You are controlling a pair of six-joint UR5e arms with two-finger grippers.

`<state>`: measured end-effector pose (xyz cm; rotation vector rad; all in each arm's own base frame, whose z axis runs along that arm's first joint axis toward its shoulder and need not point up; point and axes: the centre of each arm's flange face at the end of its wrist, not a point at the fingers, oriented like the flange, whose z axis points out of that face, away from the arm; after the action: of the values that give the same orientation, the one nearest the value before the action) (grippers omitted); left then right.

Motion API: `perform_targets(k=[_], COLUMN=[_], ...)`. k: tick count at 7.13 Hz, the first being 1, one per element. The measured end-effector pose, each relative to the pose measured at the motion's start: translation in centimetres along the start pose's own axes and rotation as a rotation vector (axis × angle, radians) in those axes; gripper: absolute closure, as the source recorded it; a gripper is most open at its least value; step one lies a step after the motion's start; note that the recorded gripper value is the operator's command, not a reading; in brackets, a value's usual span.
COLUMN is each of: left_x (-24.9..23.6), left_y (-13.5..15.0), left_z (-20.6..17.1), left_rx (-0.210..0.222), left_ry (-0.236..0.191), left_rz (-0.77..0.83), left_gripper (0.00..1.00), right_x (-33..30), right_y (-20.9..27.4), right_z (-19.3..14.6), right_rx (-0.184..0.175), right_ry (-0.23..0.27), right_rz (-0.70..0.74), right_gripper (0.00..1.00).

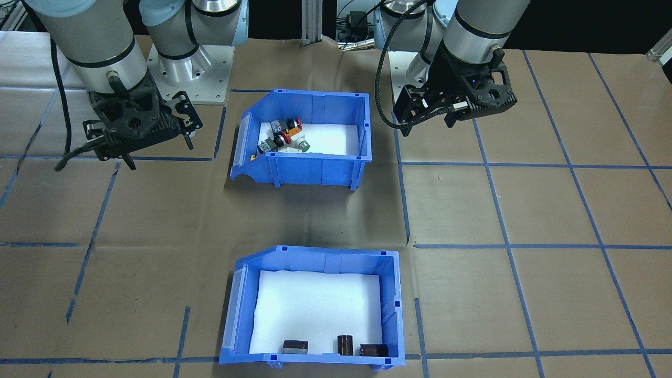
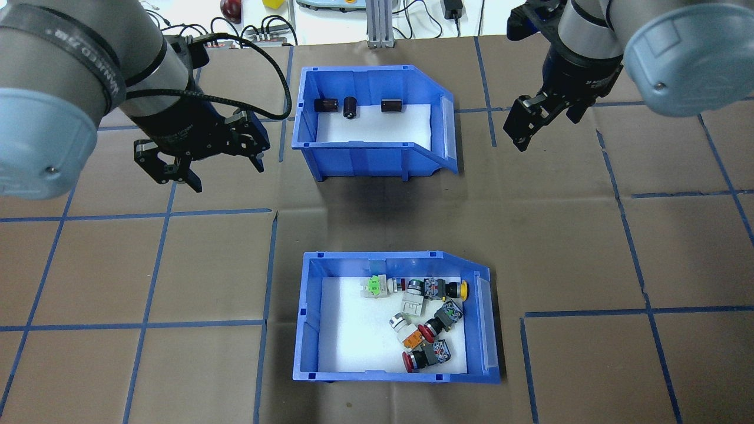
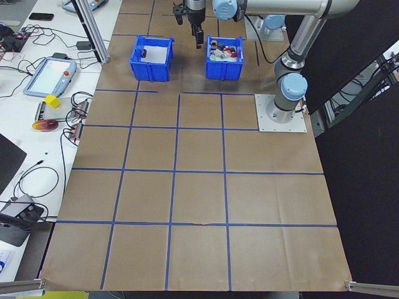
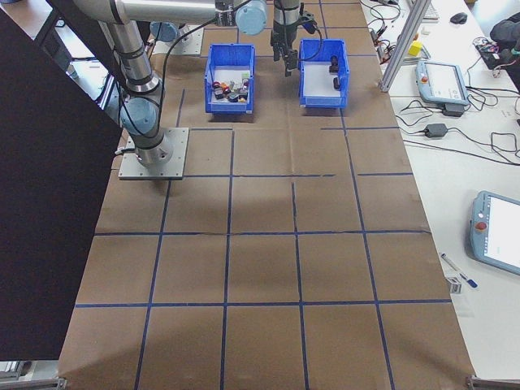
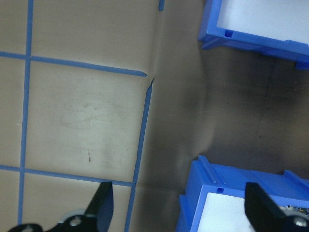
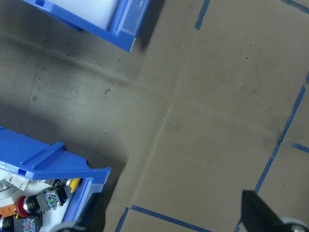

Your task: Place button box in front

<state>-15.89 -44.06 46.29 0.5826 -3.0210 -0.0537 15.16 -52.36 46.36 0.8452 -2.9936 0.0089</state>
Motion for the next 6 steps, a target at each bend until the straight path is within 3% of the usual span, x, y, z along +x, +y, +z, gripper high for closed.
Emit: perform_targets(k=[3, 6], left_x=[-2.1, -1.0], left_y=[9.4, 18.1], left_z=[3.2, 7.3], left_rx=[-0.072, -0.132], left_ry=[0.057, 0.0], left_rz=[-0.356, -0.723], left_gripper=[0.07, 0.07], right_x=[-2.8, -8.8], right_y=[-8.3, -14.4], right_z=[0.6, 2.4], right_rx=[0.011, 0.015], right_ry=[0.009, 0.008], right_rz=[-0.314, -0.615], right_gripper=[0.0, 0.0])
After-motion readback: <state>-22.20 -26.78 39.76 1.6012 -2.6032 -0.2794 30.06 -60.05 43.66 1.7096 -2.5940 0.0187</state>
